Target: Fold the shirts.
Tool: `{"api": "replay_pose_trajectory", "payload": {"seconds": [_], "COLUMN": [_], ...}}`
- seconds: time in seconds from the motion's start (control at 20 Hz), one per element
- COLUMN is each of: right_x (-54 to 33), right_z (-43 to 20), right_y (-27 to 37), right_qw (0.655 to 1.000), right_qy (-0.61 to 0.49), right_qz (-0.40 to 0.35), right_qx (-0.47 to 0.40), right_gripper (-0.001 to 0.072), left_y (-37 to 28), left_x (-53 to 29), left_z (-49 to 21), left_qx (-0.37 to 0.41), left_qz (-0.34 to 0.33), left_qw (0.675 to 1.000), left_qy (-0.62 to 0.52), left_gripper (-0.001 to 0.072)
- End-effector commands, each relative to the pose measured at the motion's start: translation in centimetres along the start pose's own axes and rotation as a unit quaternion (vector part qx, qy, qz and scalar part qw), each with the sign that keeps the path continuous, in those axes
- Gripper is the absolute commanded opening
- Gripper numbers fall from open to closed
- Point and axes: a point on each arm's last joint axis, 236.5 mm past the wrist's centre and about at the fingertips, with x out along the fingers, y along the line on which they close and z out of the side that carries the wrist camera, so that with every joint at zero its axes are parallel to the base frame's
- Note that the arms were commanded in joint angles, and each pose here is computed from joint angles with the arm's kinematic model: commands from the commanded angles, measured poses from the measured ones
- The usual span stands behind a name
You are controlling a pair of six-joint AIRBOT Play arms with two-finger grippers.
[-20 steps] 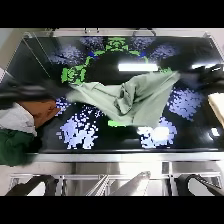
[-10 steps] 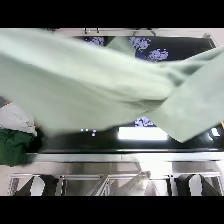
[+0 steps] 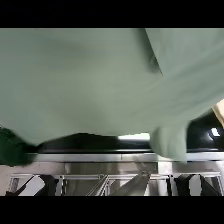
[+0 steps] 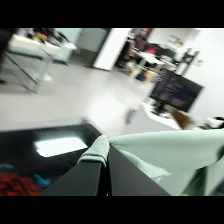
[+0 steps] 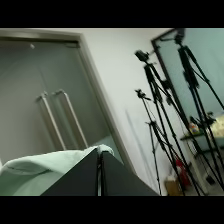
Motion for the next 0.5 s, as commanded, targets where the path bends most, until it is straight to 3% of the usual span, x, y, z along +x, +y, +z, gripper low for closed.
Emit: {"api": "replay_pose_trajectory", "payload": {"seconds": [0.0,0.2,0.45], "right_x": [1.4,0.5,-1.7], "right_z": [-3.3,-2.3,-0.6], "right_y": [-1.9,2.5,6.8], "right_qw": [0.999,0.997,0.986], "right_qy": [0.052,0.03,-0.01], "right_qz": [-0.014,0.003,-0.036], "right_qx": [0.002,-0.076,-0.16], "right_gripper": [0.0015,0.0016,0.0014], "left_y": [1.8,-3.2,-13.1], "left_x": [3.7,4.6,1.3], "left_z": [-4.1,-6.2,-6.7], "left_qx": [-0.084,-0.059,0.034], "left_qz": [-0.09,-0.141,-0.175], "left_qw": [0.991,0.984,0.98], "left_qy": [0.047,0.087,0.092], "left_gripper": [0.0018,0.0018,0.0019]}}
